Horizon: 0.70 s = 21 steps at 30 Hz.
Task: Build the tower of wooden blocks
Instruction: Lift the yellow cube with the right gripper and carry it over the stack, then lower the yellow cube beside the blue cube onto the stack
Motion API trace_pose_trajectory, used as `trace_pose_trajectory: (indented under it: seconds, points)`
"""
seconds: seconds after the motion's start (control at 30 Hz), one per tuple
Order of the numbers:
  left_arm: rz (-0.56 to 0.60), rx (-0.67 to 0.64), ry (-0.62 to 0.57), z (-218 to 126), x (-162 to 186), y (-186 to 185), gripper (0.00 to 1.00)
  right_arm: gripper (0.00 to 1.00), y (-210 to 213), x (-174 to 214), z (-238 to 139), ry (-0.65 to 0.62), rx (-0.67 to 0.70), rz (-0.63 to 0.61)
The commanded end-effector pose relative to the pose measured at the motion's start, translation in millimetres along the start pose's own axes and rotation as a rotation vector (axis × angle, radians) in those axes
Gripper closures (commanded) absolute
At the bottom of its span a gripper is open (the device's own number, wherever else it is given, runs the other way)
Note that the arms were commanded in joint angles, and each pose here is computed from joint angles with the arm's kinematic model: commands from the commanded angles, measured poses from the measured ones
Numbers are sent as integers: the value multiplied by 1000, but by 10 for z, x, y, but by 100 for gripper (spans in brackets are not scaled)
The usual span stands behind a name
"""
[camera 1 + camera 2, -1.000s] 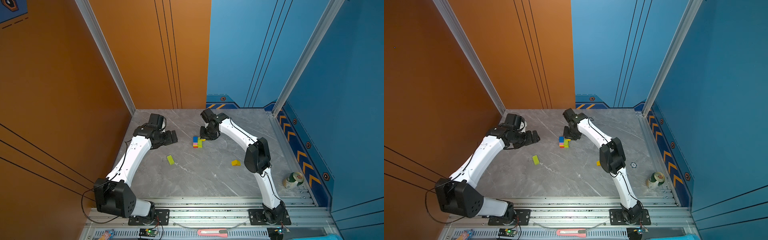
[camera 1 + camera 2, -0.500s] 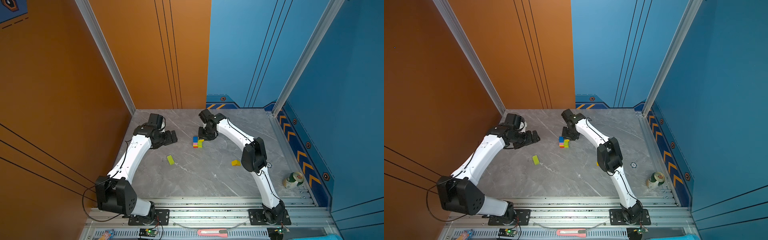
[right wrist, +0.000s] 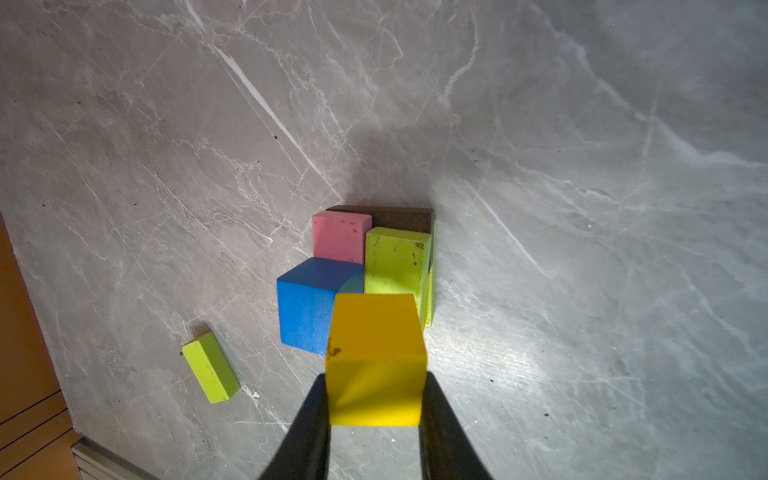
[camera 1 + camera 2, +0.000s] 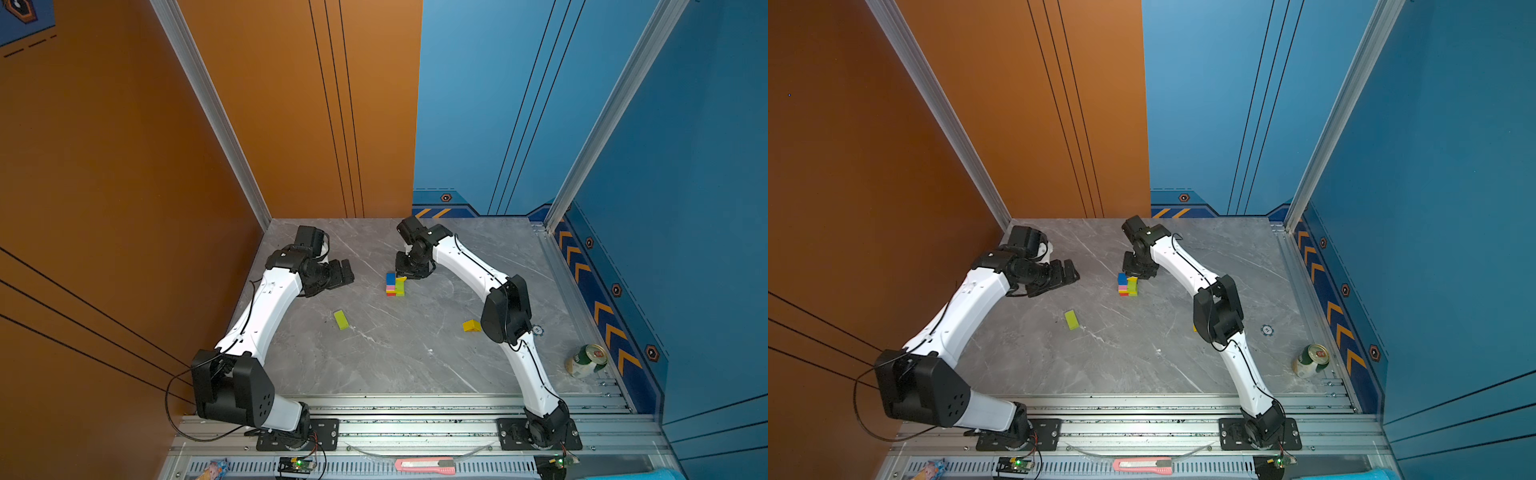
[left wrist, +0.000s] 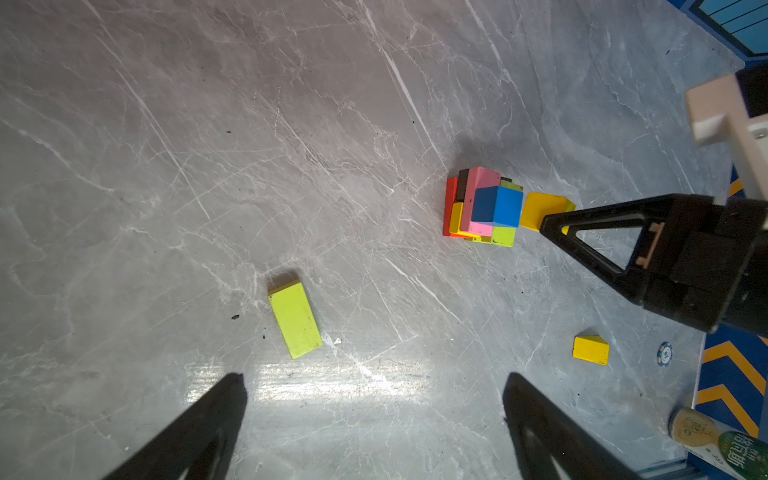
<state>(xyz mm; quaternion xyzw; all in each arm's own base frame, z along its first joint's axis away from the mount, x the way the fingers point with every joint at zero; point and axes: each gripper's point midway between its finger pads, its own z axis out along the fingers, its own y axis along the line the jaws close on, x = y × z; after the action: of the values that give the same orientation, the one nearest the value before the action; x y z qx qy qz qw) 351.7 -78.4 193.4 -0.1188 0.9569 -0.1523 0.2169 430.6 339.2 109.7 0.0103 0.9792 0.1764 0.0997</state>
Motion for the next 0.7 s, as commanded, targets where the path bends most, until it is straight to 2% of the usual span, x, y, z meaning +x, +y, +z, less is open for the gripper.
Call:
trace_pose_trajectory:
  seconds: [0.0,0.67]
  points:
    - [14,20,-8,-23,-80,-31,2,72,-93,31,64,33,26,-10]
    - [3,19,-6,-9,-97,-25,2,71,-115,19,118,44,24,-10]
